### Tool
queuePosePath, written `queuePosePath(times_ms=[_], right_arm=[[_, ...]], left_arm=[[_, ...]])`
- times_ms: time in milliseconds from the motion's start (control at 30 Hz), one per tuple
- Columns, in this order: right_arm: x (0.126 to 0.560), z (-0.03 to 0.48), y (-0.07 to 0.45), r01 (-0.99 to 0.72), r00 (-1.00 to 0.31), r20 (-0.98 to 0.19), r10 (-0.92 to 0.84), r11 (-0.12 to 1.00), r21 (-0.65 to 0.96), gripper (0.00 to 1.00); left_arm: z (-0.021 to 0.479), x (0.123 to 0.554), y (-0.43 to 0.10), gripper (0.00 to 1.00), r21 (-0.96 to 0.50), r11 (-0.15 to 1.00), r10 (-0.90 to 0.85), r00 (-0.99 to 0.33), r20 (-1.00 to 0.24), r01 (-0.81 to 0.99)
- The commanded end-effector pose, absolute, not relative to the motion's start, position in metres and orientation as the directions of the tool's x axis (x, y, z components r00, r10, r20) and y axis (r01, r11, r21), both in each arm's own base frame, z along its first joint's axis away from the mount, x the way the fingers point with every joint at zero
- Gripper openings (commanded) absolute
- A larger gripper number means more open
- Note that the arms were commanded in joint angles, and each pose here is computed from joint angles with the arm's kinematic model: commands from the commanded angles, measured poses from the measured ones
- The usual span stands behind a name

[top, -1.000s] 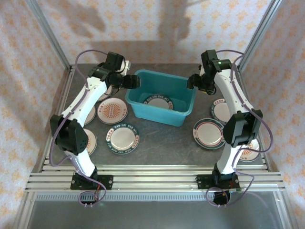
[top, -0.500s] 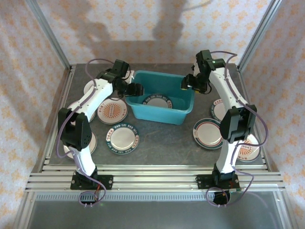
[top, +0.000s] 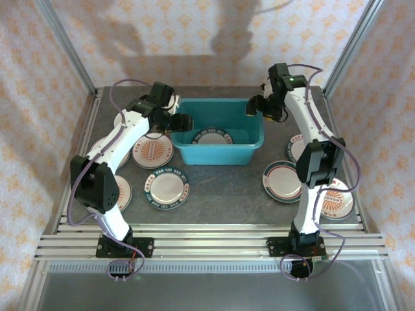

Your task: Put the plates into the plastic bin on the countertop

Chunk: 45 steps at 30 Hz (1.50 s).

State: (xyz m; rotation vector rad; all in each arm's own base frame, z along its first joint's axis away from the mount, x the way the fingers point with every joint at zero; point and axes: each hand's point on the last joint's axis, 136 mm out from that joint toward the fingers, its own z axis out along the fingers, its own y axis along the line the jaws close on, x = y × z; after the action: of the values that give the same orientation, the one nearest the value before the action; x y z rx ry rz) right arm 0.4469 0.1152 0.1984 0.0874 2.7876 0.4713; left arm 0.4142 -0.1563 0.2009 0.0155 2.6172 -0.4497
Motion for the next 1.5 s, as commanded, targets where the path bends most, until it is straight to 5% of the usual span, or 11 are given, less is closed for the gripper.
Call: queuePosePath(times_ms=[0,267,533,767,1467], right_arm=[[0.431,0.24,0.07,0.061,-0.902,-0.398,0.164,0.964,0.26,0.74],[0.393,0.239,-0.023,0.297,-0.815,-0.43,0.39,0.916,0.269,0.74],[0.352,0.165,-0.105,0.564,-0.699,-0.299,0.649,0.758,0.327,0.72],[0.339,0.137,-0.118,0.654,-0.683,-0.234,0.692,0.722,0.226,0.72],[0.302,0.076,-0.135,0.826,-0.501,-0.316,0.806,0.554,0.103,0.71]], left_arm=[[0.253,0.423,-0.146,0.77,-0.24,0.964,-0.051,-0.809,-0.586,0.114],[0.294,0.438,-0.146,0.77,-0.22,0.965,-0.042,-0.748,-0.662,0.14],[0.308,0.452,-0.171,0.77,-0.302,0.929,-0.055,-0.73,-0.681,0.212],[0.306,0.457,-0.182,0.77,-0.326,0.912,-0.044,-0.731,-0.681,0.249],[0.3,0.47,-0.225,0.77,-0.363,0.868,0.022,-0.755,-0.655,0.34]])
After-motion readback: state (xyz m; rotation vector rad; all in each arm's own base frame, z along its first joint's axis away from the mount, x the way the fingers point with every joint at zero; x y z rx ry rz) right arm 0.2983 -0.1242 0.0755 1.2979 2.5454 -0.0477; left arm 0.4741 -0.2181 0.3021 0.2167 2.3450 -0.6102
